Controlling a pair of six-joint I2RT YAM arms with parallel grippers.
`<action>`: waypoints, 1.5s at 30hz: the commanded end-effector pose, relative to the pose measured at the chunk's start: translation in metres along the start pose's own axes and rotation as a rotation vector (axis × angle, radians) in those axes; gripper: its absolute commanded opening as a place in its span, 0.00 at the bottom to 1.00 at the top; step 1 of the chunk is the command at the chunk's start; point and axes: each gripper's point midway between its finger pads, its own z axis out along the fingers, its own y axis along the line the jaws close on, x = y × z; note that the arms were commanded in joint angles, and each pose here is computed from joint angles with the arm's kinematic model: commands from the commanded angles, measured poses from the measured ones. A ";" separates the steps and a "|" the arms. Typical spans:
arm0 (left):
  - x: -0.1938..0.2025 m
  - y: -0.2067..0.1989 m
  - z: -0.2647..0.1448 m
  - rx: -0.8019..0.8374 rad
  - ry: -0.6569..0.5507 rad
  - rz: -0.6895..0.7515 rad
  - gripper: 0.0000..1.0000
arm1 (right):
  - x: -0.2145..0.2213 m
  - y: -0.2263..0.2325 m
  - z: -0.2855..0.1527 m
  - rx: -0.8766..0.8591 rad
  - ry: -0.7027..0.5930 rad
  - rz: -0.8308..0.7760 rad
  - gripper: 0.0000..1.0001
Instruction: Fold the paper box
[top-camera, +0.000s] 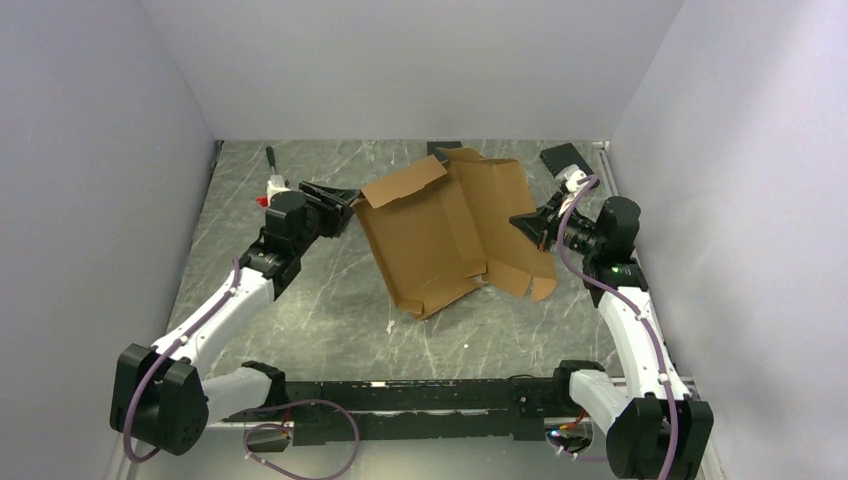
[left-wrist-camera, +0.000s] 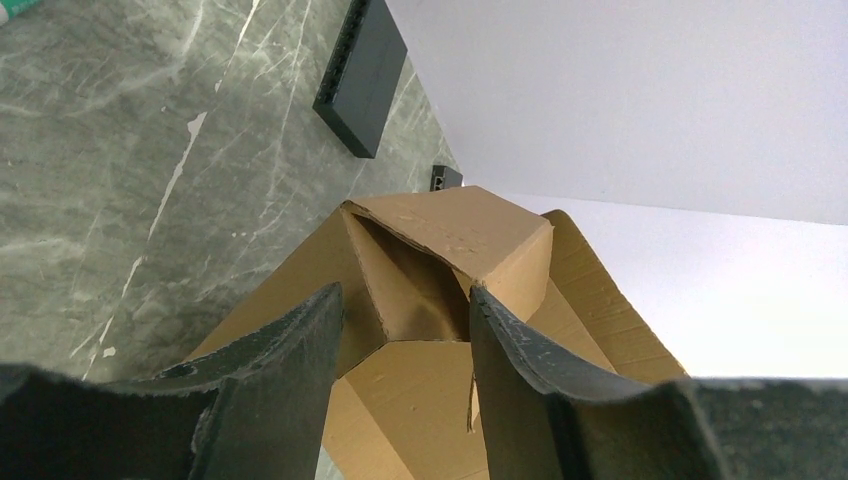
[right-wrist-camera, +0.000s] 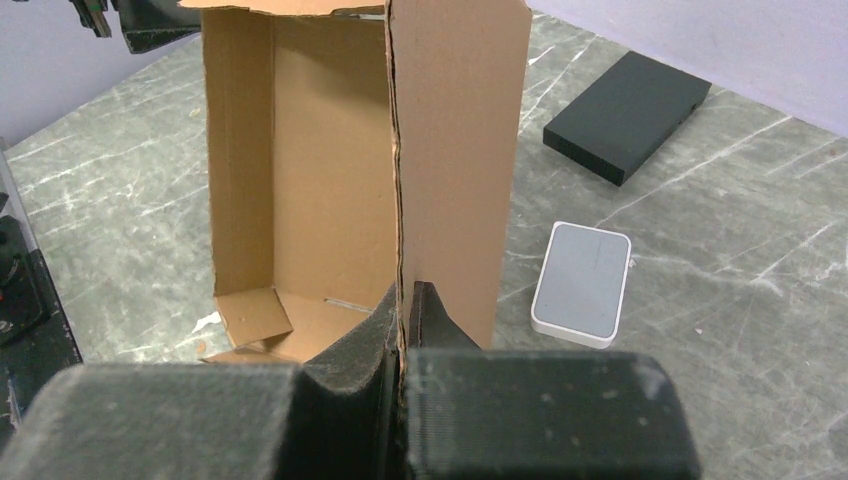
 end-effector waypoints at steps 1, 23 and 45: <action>-0.008 -0.018 -0.010 0.084 -0.045 -0.019 0.54 | -0.006 0.000 0.001 -0.002 -0.005 -0.031 0.00; -0.002 -0.035 -0.002 0.199 -0.024 0.039 0.59 | -0.002 -0.001 0.003 -0.005 0.006 -0.029 0.00; -0.002 -0.052 0.008 0.254 -0.018 0.082 0.63 | 0.000 0.001 0.005 -0.016 0.013 -0.034 0.00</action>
